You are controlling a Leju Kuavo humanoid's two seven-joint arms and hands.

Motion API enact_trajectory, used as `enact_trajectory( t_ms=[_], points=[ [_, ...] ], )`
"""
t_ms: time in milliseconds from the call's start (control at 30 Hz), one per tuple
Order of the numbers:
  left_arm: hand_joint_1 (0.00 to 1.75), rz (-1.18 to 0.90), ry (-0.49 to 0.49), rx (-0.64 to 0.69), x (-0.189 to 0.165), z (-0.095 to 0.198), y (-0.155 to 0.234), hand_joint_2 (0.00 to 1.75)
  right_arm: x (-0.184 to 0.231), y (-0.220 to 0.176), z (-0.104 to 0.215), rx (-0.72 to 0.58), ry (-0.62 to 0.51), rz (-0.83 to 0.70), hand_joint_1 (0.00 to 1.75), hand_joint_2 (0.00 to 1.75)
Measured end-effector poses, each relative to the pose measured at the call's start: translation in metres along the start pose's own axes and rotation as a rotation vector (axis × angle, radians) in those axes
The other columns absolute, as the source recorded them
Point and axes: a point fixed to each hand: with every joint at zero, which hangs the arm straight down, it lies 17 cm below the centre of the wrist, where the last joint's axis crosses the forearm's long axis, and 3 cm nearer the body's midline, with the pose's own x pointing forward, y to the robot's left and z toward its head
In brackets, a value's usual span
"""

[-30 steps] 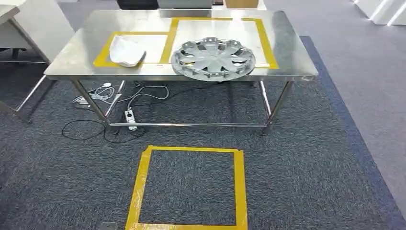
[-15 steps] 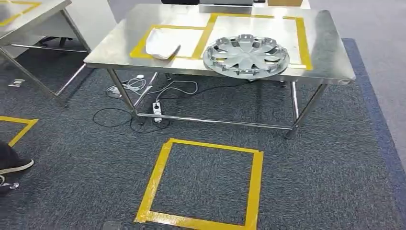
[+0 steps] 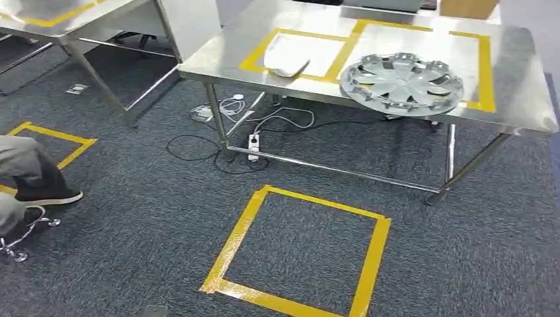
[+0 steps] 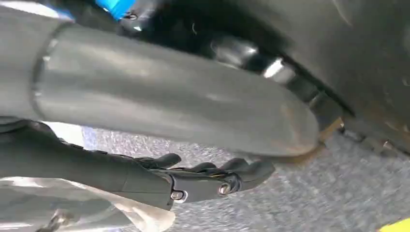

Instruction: Take the parts from the cabinet and place them on the table.

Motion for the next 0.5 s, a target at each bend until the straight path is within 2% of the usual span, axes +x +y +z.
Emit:
enact_trajectory(
  t_ms=[500],
  points=[
    [0.00,-0.016,-0.006,-0.004,0.0002,0.0004,-0.0010,0.00,0.0085,-0.0025,-0.0003,-0.024,-0.057,0.015,0.00,0.00]
  ],
)
